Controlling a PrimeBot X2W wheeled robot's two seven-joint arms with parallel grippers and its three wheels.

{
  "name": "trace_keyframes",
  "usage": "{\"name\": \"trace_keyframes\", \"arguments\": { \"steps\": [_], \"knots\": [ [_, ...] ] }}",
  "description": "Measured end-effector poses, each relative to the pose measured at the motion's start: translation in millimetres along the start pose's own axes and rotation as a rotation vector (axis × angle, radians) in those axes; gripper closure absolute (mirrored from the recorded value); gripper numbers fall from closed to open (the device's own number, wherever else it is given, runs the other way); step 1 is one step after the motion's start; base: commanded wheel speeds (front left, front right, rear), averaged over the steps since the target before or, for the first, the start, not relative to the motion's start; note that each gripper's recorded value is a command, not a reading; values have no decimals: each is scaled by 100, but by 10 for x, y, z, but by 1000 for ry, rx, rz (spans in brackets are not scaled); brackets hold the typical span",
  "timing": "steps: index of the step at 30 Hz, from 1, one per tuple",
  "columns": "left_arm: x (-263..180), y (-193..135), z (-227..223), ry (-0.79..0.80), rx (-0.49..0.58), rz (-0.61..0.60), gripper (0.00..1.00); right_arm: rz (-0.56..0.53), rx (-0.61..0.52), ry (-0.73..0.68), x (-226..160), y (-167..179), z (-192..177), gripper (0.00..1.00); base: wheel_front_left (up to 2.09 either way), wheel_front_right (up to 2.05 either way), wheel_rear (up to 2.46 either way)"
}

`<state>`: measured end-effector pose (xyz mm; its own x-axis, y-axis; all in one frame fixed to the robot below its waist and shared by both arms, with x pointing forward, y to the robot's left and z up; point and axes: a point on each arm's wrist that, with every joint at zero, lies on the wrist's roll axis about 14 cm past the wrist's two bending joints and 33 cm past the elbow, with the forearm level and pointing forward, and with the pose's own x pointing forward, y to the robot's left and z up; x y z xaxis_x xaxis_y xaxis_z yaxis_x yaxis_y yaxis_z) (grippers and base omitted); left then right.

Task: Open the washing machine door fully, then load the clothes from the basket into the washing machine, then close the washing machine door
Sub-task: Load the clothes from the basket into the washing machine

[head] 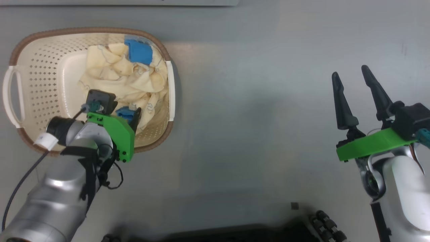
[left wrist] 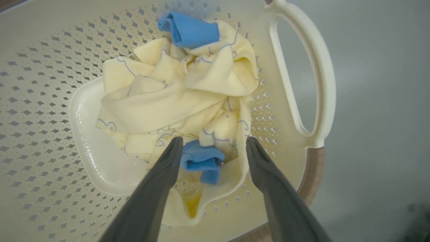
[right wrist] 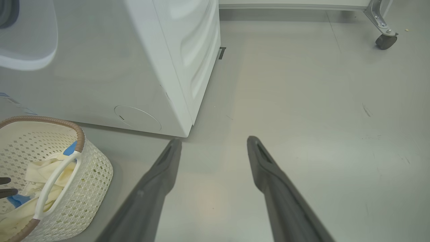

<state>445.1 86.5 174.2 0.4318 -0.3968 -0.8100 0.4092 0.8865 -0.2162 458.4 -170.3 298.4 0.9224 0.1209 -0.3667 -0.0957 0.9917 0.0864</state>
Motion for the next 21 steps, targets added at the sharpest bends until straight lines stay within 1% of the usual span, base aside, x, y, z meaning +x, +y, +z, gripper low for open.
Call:
{"name": "trace_keyframes", "arguments": {
  "steps": [3, 6, 14, 21],
  "knots": [
    [153, 43, 18, 13, -3, -12, 0, -11, -5, -1, 75, -53, -31, 0, 0, 0, 0],
    [305, 64, 38, 39, 30, -28, 0, -16, -5, 3, 130, -75, -78, 0, 0, 0, 0],
    [552, 307, -204, 173, 82, -1, 0, -35, -1, 29, 164, -128, -208, 0, 0, 0, 0],
    [774, 238, -259, 204, 139, -37, 0, -62, -15, 58, 136, -244, -320, 0, 0, 0, 0]
  ]
}}
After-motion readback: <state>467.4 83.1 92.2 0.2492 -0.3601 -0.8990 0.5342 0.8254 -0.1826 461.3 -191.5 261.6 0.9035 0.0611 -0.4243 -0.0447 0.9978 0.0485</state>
